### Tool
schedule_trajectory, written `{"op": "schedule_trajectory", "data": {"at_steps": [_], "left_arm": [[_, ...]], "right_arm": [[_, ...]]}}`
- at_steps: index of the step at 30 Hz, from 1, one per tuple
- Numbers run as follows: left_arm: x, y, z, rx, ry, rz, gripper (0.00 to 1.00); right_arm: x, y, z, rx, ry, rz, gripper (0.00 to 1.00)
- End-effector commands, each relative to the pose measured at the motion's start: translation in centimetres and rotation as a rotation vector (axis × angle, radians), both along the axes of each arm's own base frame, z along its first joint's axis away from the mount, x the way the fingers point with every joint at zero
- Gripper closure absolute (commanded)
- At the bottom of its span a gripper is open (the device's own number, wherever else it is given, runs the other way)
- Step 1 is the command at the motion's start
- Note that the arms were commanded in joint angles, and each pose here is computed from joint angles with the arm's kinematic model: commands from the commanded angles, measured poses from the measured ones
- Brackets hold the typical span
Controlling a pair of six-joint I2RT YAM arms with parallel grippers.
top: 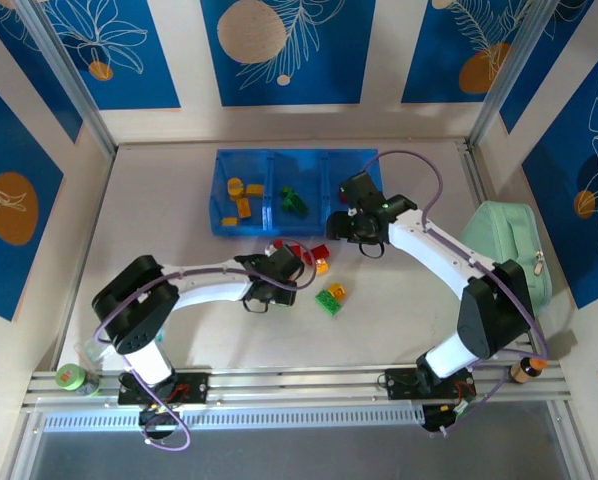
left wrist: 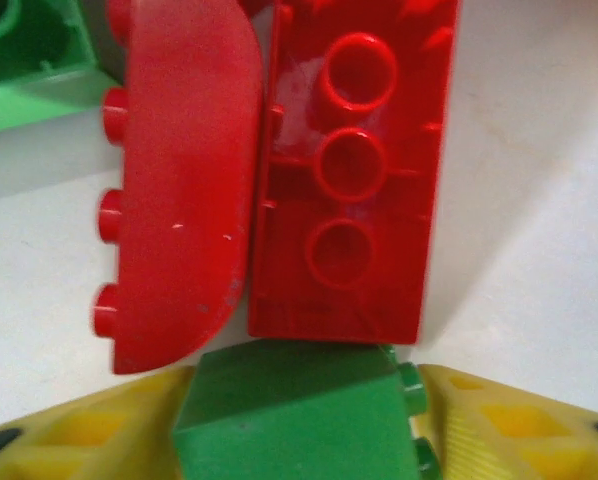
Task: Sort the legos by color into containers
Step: Pick up the lego from the center of the table, then place the lego in the container.
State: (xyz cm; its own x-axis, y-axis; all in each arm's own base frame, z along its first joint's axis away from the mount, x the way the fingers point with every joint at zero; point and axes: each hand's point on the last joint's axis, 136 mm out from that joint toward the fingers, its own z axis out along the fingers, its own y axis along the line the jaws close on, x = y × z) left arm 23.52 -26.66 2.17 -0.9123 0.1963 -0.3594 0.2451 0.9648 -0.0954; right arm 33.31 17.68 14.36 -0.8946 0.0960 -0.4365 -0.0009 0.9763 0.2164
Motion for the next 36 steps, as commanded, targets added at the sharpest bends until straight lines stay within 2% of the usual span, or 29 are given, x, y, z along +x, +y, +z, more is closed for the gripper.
{"op": "schedule_trajectory", "data": {"at_steps": [1, 4, 8, 12, 16, 25, 34, 36], "left_arm": [[-0.4, -0.4, 0.9, 0.052, -0.022, -0.021, 0.54], [-0.3, -0.8, 2.8, 0.058, -0.06, -0.036, 0.6], [0.7, -1.6, 6.6, 0.023, -0.138, -0.069, 0.62], [3.5, -2.4, 10.6, -0.014, -0.232, -0.085, 0.62], [6.5, -3.4, 12.8, -0.057, -0.27, -0.085, 0.62], [14.0, -4.6, 14.1, -0.07, -0.312, -0.063, 0.62], [21.3, -4.6, 15.7, -0.081, -0.353, -0.023, 0.62], [22.8, -4.3, 16.2, -0.079, -0.344, -0.011, 0.56]], "right_arm": [[-0.3, -0.3, 1.1, 0.053, -0.022, -0.015, 0.34], [-0.5, -0.6, 1.0, 0.06, -0.025, -0.025, 0.34], [-0.7, -0.9, 0.9, 0.068, -0.02, -0.036, 0.34], [-1.0, -0.7, 0.8, 0.083, -0.014, -0.034, 0.34], [-1.9, -0.8, 0.9, 0.078, -0.005, -0.024, 0.34], [-5.1, -2.7, 0.6, 0.053, 0.0, -0.025, 0.34], [-6.4, -3.7, 2.8, 0.068, -0.043, -0.011, 0.34], [-6.7, -3.5, 2.7, 0.083, -0.035, -0.001, 0.34]]}}
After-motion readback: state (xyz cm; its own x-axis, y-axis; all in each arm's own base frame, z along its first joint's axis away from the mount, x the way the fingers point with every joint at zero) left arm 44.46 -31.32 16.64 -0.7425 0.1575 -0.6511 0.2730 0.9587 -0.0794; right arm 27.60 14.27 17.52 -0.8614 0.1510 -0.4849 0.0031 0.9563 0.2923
